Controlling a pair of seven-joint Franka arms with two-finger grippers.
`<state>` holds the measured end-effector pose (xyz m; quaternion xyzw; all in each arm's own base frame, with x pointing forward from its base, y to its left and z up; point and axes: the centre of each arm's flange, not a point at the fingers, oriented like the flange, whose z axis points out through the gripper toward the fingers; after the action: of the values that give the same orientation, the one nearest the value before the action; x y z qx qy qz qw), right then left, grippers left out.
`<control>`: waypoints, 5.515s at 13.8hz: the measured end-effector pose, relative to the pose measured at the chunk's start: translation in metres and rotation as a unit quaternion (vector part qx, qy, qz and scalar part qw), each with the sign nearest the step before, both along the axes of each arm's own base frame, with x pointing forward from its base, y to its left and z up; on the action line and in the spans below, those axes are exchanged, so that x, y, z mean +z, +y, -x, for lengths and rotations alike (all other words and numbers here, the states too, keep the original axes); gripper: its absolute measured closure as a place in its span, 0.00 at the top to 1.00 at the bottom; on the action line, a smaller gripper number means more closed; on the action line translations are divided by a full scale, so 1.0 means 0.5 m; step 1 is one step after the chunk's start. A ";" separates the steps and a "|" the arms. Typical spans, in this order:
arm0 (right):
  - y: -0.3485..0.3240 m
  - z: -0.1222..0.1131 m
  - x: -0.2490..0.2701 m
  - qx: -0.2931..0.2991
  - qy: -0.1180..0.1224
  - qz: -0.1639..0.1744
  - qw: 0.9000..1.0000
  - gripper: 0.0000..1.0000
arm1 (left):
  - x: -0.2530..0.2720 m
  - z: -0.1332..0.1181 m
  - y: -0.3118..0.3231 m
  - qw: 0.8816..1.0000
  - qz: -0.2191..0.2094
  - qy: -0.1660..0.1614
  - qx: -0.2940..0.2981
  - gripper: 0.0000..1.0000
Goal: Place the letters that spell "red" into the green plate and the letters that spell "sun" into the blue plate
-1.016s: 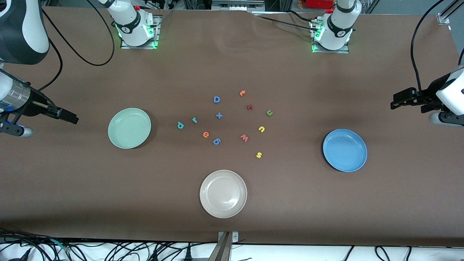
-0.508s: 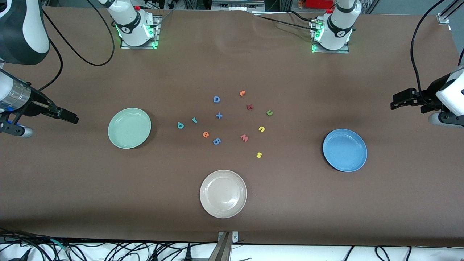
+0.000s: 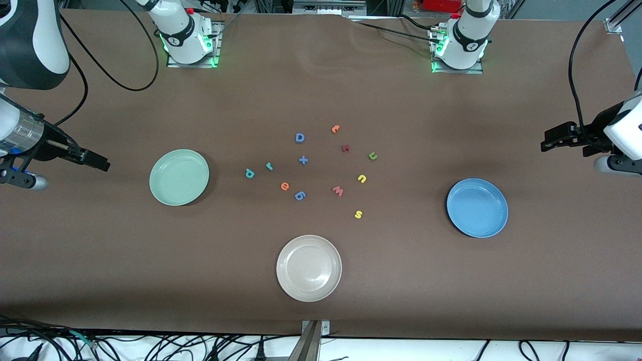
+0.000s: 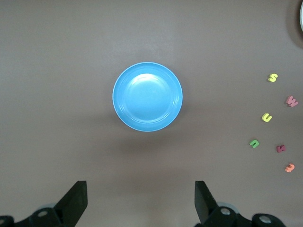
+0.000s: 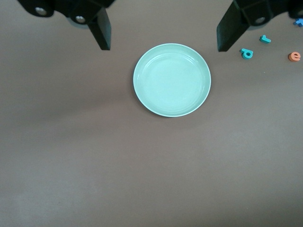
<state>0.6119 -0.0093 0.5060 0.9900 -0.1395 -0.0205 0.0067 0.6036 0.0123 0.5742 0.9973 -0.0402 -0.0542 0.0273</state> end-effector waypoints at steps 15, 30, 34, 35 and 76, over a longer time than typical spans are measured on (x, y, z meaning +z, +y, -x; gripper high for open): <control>0.000 0.001 -0.004 0.000 0.002 0.000 1.000 1.00 | 0.000 0.000 0.009 1.000 -0.001 0.000 0.004 1.00; 0.138 0.009 -0.029 -0.051 -0.001 -0.005 0.999 1.00 | -0.551 -0.145 -0.431 0.998 0.015 0.015 -0.061 1.00; 0.247 0.015 -0.100 -0.069 -0.009 -0.011 0.998 0.99 | -0.635 -0.118 -0.595 0.995 0.022 -0.029 -0.097 1.00; 0.272 0.015 -0.119 -0.076 -0.007 -0.012 0.997 0.99 | -0.641 -0.116 -0.615 0.994 0.025 -0.042 -0.102 1.00; 0.558 0.170 -0.677 -0.334 0.024 -0.018 0.942 0.84 | -0.802 -0.085 -0.797 0.994 -0.010 -0.090 -0.055 0.31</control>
<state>0.5269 0.2697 0.1676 0.8856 -0.4616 -0.0482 -0.0153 0.6459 -0.3864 0.1733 0.9947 -0.0963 0.0336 0.0108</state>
